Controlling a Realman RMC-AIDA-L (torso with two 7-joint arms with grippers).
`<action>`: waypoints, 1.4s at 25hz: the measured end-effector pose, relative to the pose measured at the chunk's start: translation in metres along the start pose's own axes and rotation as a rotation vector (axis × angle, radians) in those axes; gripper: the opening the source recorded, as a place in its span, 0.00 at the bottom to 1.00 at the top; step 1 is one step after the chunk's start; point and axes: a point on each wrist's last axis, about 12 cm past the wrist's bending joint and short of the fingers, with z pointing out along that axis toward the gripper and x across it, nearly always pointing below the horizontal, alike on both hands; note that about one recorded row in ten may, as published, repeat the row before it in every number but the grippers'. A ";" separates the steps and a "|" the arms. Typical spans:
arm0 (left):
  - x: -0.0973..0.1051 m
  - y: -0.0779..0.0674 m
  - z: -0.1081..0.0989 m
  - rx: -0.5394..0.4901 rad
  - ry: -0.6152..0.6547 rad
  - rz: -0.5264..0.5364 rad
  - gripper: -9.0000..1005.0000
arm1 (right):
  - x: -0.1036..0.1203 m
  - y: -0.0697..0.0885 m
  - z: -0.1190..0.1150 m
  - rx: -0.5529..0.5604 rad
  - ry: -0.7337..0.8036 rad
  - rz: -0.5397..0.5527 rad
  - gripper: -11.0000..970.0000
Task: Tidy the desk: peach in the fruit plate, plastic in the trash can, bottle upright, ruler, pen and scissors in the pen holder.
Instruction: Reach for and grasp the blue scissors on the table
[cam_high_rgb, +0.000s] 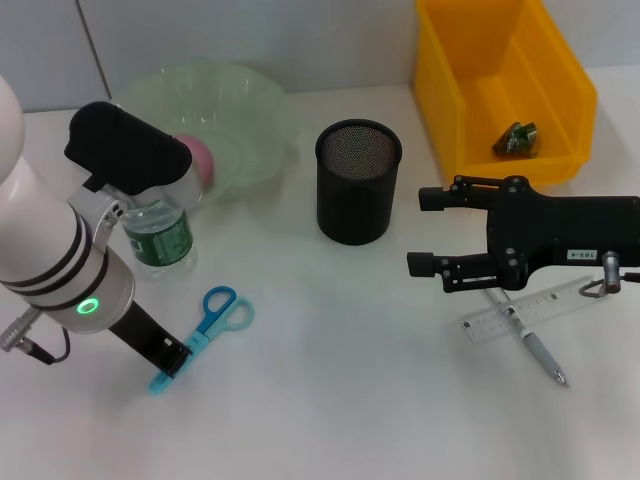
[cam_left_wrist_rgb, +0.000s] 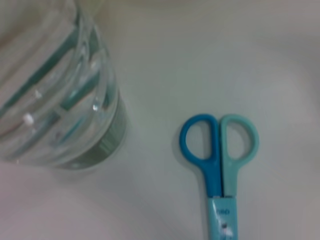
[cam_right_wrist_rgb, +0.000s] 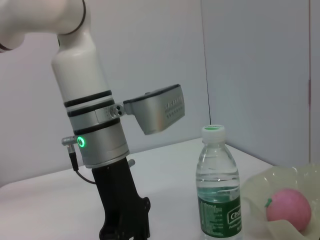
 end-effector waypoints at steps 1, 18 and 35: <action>-0.002 -0.001 -0.003 -0.004 -0.023 0.005 0.15 | 0.000 0.000 0.000 0.001 0.000 0.000 0.85; -0.003 0.002 0.003 -0.004 -0.042 -0.004 0.41 | -0.001 0.000 0.002 -0.004 0.004 -0.003 0.85; -0.003 0.003 0.005 -0.004 -0.033 0.003 0.45 | -0.002 0.000 0.002 -0.010 0.004 -0.002 0.85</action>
